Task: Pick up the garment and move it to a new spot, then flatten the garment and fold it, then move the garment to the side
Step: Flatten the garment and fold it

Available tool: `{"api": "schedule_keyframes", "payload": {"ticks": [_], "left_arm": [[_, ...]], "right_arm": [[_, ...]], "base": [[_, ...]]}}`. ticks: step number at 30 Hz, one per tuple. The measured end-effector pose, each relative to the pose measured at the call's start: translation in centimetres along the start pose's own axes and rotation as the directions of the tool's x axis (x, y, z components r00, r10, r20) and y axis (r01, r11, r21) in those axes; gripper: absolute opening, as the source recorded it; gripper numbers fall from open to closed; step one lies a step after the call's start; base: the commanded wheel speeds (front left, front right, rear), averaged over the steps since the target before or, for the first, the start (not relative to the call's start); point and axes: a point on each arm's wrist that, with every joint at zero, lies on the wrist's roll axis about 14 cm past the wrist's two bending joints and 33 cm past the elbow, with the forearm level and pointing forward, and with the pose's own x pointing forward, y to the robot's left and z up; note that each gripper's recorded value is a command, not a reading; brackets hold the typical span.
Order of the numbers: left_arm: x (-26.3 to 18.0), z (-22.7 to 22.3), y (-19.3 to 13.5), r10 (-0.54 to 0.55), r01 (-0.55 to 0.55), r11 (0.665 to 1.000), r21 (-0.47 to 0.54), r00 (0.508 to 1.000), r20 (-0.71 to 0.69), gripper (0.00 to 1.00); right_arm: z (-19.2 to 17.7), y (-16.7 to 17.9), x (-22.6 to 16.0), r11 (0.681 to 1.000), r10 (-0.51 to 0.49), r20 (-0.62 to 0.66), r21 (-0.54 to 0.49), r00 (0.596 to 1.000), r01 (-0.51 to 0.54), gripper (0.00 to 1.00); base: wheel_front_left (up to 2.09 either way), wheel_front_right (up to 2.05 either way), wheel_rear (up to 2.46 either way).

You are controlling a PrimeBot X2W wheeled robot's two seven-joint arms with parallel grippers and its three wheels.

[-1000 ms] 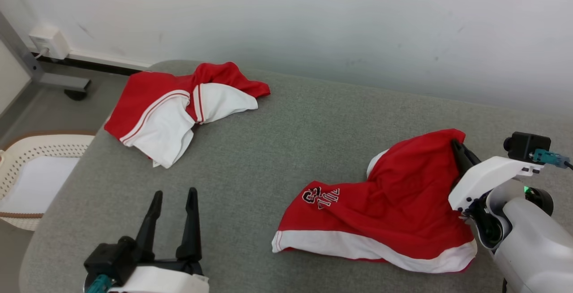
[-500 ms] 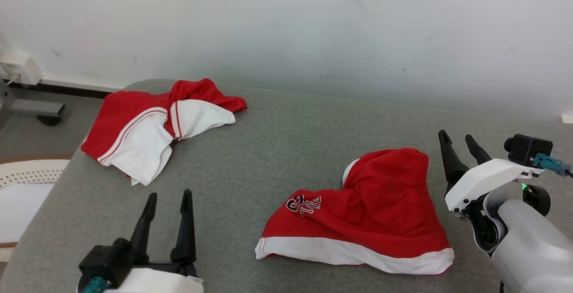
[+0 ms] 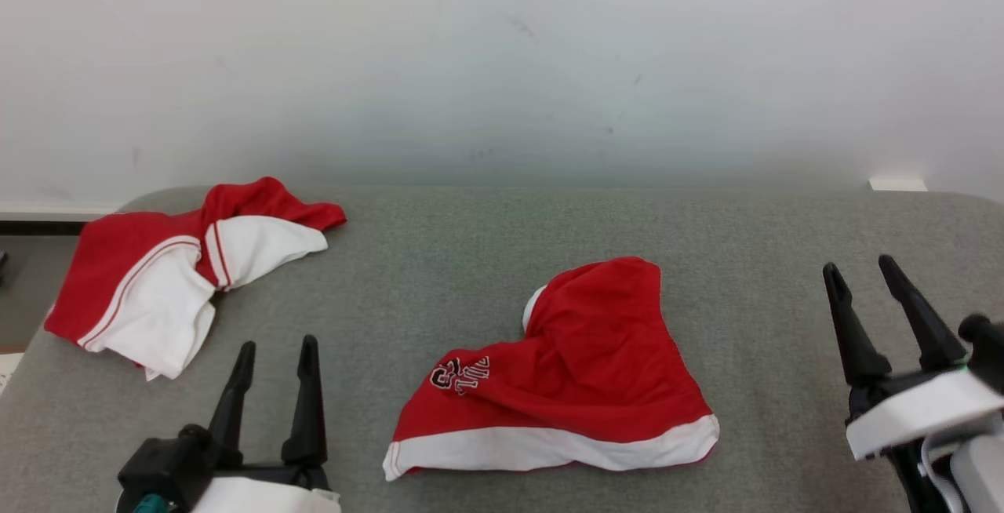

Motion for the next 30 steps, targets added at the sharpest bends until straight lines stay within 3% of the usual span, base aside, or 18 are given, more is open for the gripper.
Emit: {"api": "schedule_keyframes", "payload": {"ticks": [8, 13, 26, 30], "left_arm": [[0.0, -1.1, -0.3, -0.014, 0.014, 1.000, 0.010, 0.999, -0.031, 1.00], [-0.8, -2.9, -0.9, -0.029, 0.029, 1.000, 0.002, 0.996, -0.088, 1.00], [-1.0, -3.5, -0.8, -0.028, 0.026, 1.000, -0.017, 0.994, -0.108, 1.00], [-2.4, -6.6, -1.6, -0.054, 0.044, 0.998, -0.053, 0.976, -0.212, 1.00]], "right_arm": [[-1.5, -0.1, -5.9, 0.995, -0.102, 0.035, 0.025, 0.994, 0.101, 1.00], [-3.9, 0.1, -7.8, 0.987, -0.145, -0.020, 0.067, 0.989, 0.146, 1.00], [-4.8, 1.4, -6.9, 0.992, -0.099, -0.048, 0.069, 0.994, 0.102, 1.00], [-8.3, 2.7, -7.1, 0.994, -0.045, -0.178, 0.088, 0.983, 0.061, 1.00]], "base": [[0.00, 0.00, 0.00], [0.00, 0.00, 0.00], [0.00, 0.00, 0.00], [0.00, 0.00, 0.00]]}}
